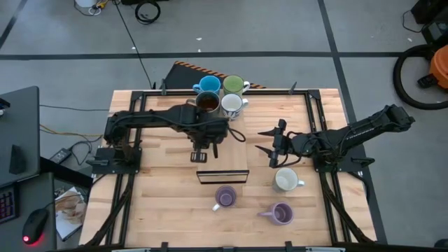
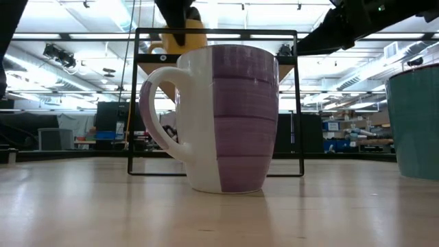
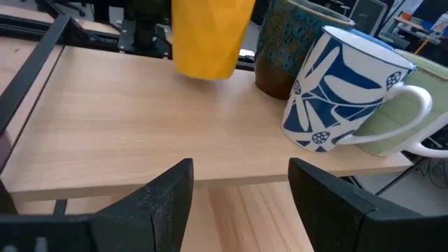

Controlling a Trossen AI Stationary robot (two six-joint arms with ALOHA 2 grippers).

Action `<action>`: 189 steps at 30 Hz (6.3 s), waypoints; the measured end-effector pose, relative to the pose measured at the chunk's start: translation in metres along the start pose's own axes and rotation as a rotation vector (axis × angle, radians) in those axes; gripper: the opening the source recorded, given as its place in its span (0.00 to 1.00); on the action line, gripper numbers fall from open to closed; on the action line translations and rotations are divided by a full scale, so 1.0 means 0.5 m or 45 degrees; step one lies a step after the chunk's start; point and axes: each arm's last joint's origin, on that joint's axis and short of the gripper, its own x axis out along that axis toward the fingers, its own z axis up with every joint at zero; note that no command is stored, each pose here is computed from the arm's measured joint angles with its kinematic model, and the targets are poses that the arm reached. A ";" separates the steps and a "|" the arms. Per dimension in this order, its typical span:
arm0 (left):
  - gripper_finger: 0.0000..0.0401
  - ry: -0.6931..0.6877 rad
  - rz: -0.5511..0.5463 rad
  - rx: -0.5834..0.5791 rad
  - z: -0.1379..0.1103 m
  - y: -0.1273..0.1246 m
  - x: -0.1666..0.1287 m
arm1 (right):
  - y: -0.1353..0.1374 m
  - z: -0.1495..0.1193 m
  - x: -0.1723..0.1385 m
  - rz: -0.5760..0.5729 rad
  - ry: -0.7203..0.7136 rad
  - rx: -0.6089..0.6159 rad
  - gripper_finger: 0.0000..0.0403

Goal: Place coffee mugs
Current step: Put the yellow mug on the shelf, then put the light blue mug on the shelf

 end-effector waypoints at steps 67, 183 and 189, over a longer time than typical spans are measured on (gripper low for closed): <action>0.38 0.038 0.286 0.076 -0.001 -0.029 0.003 | 0.009 0.002 -0.005 0.050 -0.017 0.000 0.60; 0.43 -1.770 0.678 -0.504 -0.456 -0.091 0.228 | 0.173 0.009 0.015 0.114 1.668 0.481 0.19; 0.43 -1.770 0.672 -0.510 -0.456 -0.091 0.228 | 0.168 0.009 0.020 0.168 1.657 0.406 0.09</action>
